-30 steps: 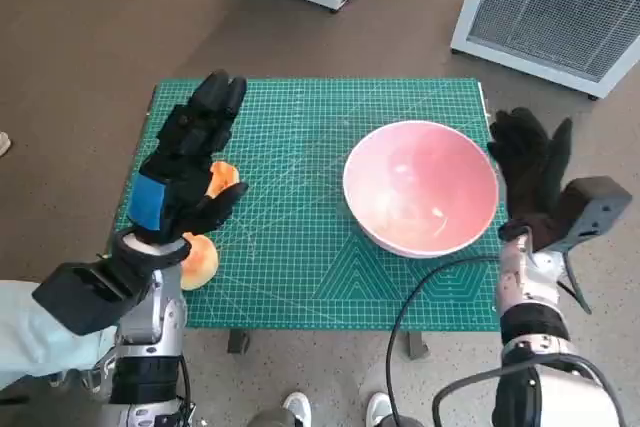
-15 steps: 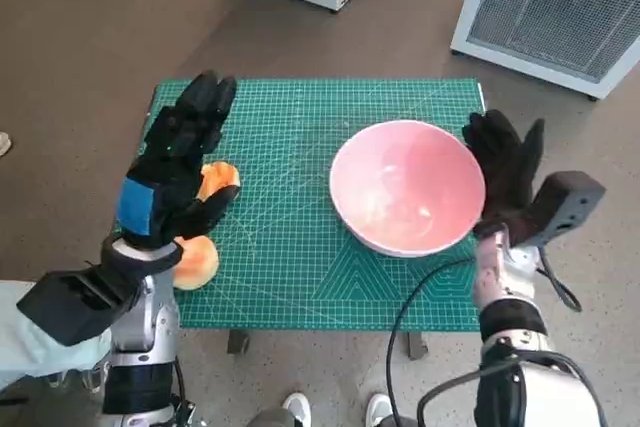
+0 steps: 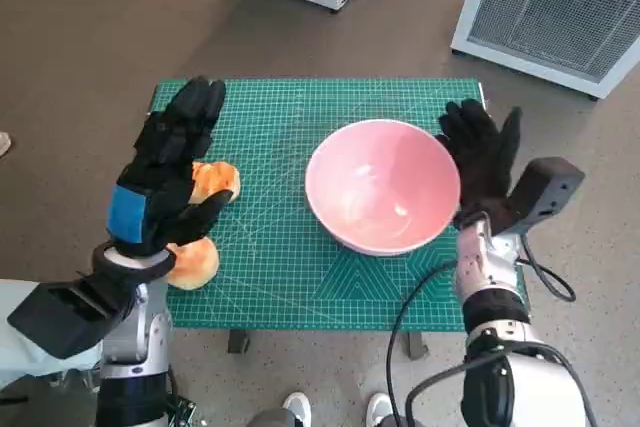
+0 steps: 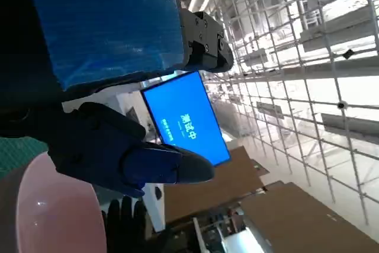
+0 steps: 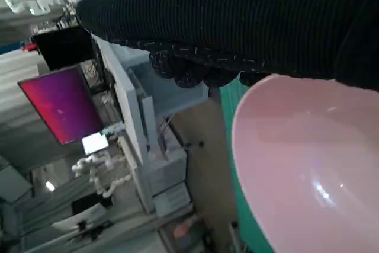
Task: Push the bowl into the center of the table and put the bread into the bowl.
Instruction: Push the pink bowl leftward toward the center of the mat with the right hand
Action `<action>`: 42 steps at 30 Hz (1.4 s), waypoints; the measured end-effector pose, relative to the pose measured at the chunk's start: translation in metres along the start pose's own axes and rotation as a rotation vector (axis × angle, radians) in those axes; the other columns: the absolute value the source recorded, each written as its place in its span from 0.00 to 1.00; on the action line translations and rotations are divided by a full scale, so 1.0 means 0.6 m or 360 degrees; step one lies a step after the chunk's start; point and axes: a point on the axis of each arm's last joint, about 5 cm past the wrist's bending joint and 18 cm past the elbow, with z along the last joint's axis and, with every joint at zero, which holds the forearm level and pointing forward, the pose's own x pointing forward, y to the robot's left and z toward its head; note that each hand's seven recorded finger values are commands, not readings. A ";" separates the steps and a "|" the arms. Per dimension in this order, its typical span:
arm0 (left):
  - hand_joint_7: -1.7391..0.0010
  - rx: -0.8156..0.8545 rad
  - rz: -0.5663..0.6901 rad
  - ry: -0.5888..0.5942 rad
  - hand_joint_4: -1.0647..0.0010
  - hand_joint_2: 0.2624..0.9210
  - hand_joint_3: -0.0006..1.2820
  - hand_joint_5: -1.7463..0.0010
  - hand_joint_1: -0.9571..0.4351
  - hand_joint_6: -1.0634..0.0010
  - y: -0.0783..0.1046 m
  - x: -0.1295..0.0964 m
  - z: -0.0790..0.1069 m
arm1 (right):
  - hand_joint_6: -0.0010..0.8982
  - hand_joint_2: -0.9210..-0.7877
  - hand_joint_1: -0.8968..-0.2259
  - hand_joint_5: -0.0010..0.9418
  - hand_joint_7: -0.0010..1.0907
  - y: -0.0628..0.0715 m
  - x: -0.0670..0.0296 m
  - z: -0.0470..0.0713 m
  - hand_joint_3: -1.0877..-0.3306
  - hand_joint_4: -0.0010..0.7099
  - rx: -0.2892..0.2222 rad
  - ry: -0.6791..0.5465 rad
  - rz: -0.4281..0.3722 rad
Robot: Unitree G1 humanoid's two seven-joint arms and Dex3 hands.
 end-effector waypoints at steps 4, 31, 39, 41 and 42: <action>0.75 0.0009 0.0017 0.0009 0.78 1.00 0.20 1.00 0.27 0.88 0.001 -0.005 0.005 | 0.24 0.00 0.44 0.00 0.30 0.013 0.003 -0.001 0.19 0.25 0.0023 0.0006 0.0038; 0.74 0.0112 0.0147 0.0066 0.78 1.00 0.20 1.00 0.26 0.88 0.008 -0.033 0.014 | 0.23 0.00 0.41 0.01 0.27 0.069 0.011 -0.010 0.20 0.17 0.0083 0.0112 0.0207; 0.73 0.0119 0.0152 0.0059 0.78 1.00 0.21 1.00 0.26 0.88 0.008 -0.033 0.014 | 0.24 0.00 0.40 0.01 0.27 0.072 0.014 -0.005 0.26 0.19 0.0047 0.0109 0.0232; 0.73 0.0119 0.0153 0.0060 0.78 1.00 0.21 1.00 0.26 0.88 0.008 -0.033 0.013 | 0.24 0.00 0.39 0.01 0.27 0.073 0.016 -0.002 0.27 0.19 0.0044 0.0101 0.0237; 0.73 0.0118 0.0153 0.0062 0.78 1.00 0.21 1.00 0.26 0.88 0.008 -0.033 0.013 | 0.24 0.00 0.39 0.01 0.27 0.073 0.016 0.000 0.27 0.19 0.0043 0.0095 0.0240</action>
